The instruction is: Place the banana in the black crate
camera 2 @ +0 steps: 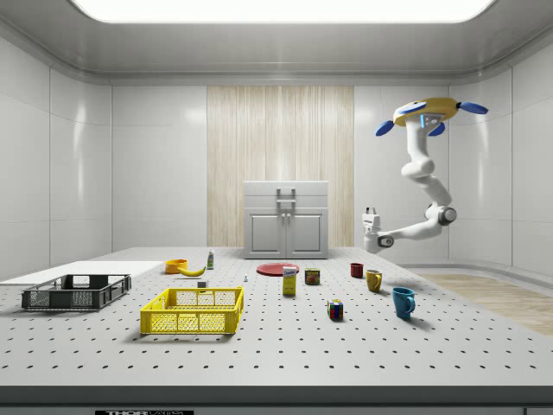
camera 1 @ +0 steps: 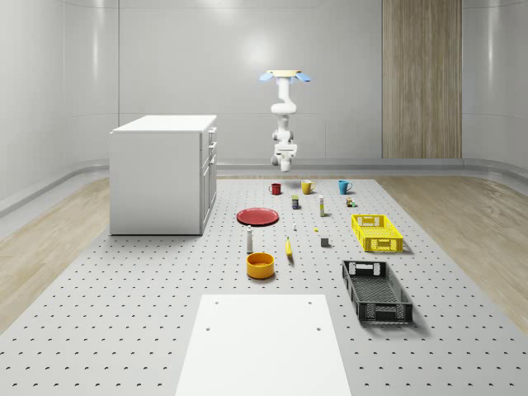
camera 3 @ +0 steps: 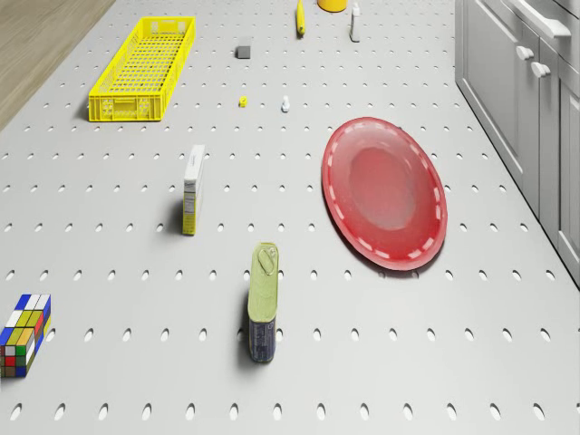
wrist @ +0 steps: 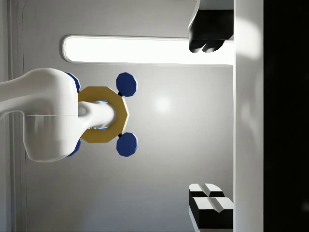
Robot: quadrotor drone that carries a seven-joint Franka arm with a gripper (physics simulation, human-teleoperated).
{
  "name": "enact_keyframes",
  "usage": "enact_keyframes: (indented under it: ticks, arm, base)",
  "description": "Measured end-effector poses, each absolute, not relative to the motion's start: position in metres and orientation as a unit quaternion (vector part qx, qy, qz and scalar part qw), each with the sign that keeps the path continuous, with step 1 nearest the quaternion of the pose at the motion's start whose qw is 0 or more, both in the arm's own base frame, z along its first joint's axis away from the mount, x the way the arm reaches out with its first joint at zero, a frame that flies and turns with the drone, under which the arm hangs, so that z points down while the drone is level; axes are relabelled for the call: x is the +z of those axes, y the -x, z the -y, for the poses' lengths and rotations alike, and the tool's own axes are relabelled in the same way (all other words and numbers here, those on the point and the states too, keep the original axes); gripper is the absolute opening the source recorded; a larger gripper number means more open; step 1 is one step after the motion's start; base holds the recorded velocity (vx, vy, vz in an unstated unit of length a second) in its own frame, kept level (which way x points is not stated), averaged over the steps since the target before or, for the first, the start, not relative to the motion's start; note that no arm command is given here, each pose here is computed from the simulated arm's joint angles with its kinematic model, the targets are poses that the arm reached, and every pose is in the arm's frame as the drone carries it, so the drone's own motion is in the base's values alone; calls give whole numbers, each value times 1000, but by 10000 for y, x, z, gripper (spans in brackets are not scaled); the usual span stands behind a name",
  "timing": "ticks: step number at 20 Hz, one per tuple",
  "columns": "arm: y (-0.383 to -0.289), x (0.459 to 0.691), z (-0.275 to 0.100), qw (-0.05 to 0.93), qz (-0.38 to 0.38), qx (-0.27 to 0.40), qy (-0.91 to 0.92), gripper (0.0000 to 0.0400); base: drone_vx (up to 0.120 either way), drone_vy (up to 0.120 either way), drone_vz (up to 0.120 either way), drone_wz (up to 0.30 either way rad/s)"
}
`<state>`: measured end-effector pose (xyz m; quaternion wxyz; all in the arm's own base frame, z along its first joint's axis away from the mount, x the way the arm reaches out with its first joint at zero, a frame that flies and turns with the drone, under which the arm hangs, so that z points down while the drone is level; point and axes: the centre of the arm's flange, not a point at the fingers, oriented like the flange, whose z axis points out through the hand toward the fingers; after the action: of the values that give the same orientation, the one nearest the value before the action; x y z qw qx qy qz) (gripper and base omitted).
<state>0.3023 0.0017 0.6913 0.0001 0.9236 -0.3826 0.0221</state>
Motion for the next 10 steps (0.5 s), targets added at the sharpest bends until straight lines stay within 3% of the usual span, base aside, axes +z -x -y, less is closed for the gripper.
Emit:
enact_keyframes:
  ticks: [10]
  arm:
    - [-3016,6909,-92,34,382,40,-923,400]
  base:
    - [120,-120,0,0]
